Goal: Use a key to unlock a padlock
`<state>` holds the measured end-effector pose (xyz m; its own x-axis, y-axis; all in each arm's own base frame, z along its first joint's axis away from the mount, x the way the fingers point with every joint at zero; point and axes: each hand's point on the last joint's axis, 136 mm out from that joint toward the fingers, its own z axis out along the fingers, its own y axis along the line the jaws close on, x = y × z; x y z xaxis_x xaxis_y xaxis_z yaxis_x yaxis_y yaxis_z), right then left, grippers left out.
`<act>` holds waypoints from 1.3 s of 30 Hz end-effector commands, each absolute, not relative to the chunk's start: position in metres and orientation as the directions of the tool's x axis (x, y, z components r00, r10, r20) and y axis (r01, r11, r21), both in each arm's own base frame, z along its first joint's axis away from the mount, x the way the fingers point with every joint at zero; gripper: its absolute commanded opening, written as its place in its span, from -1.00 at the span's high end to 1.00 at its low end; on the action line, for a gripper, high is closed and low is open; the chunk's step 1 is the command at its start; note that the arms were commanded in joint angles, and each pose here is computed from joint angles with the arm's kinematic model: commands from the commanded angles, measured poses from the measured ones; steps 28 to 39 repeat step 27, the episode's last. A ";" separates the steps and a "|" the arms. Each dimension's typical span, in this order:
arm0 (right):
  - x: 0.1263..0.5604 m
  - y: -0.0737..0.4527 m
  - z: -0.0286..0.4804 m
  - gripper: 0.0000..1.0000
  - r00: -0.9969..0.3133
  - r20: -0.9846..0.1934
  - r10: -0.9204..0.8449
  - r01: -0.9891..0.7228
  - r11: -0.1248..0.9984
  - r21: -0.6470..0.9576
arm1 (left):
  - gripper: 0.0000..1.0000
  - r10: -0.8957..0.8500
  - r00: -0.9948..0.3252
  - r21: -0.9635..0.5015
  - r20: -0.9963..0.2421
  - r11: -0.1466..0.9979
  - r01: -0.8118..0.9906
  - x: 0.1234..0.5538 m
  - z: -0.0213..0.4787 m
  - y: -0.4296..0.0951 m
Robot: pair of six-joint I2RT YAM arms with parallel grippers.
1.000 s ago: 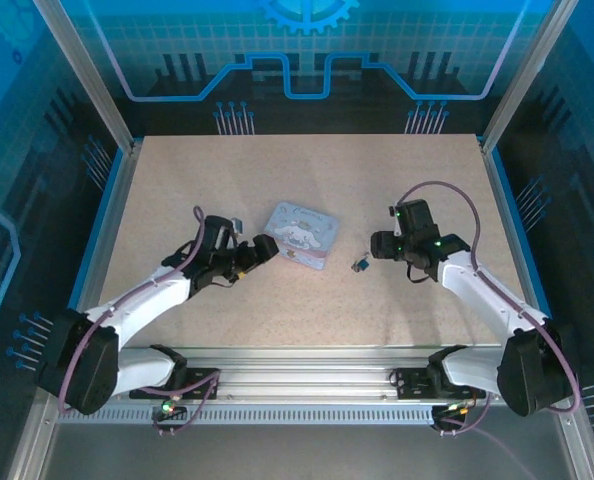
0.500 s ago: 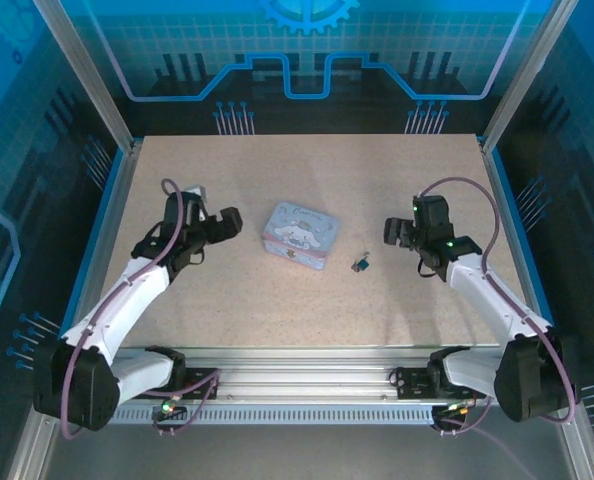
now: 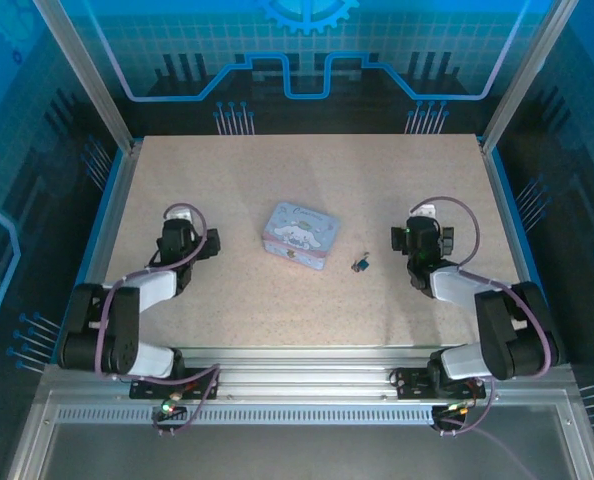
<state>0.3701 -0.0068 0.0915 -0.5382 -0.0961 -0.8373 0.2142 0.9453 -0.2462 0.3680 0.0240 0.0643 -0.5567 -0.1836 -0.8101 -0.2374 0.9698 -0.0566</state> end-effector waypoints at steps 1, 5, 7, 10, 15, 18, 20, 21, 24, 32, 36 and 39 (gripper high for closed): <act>0.390 0.003 0.118 -1.00 -0.375 -0.922 -0.098 0.181 0.968 -0.176 | -0.98 -0.123 -0.333 -0.069 -0.935 0.983 -0.169 0.398 0.109 0.018; 0.395 0.016 0.107 -1.00 -0.372 -0.921 -0.114 0.046 0.989 -0.140 | -0.98 -0.103 -0.282 -0.066 -0.954 0.988 -0.140 0.391 0.098 0.013; 0.395 0.021 0.096 -1.00 -0.356 -0.930 -0.092 -0.034 0.996 -0.086 | -0.98 -0.095 -0.300 -0.057 -0.949 0.989 -0.135 0.396 0.097 0.012; 0.397 0.019 0.096 -0.99 -0.366 -0.927 -0.088 -0.025 0.996 -0.085 | -0.98 -0.093 -0.301 -0.055 -0.949 0.990 -0.131 0.396 0.097 0.011; 0.396 0.015 0.096 -0.99 -0.376 -0.924 -0.077 0.011 0.996 -0.087 | -0.98 -0.068 -0.290 -0.024 -0.955 0.988 -0.152 0.395 0.099 0.010; 0.397 0.017 0.096 -1.00 -0.375 -0.923 -0.083 -0.006 0.996 -0.087 | -0.98 -0.067 -0.292 -0.023 -0.954 0.988 -0.152 0.395 0.098 0.010; 0.397 0.018 0.095 -1.00 -0.379 -0.922 -0.082 -0.017 0.997 -0.081 | -0.98 -0.068 -0.293 -0.024 -0.954 0.988 -0.152 0.395 0.098 0.010; 0.397 0.018 0.095 -0.99 -0.381 -0.921 -0.082 -0.018 0.997 -0.081 | -0.98 -0.068 -0.290 -0.024 -0.955 0.988 -0.151 0.395 0.099 0.010; 0.397 0.018 0.096 -0.99 -0.377 -0.922 -0.081 -0.016 0.997 -0.081 | -0.98 -0.068 -0.292 -0.024 -0.954 0.988 -0.152 0.395 0.098 0.010; 0.397 0.018 0.096 -1.00 -0.376 -0.923 -0.083 -0.016 0.996 -0.083 | -0.98 -0.067 -0.290 -0.024 -0.955 0.988 -0.151 0.395 0.099 0.010; 0.397 0.018 0.096 -1.00 -0.376 -0.923 -0.083 -0.016 0.996 -0.083 | -0.98 -0.067 -0.290 -0.024 -0.955 0.988 -0.151 0.395 0.099 0.010; 0.397 0.018 0.096 -1.00 -0.376 -0.923 -0.083 -0.016 0.996 -0.083 | -0.98 -0.067 -0.290 -0.024 -0.955 0.988 -0.151 0.395 0.099 0.010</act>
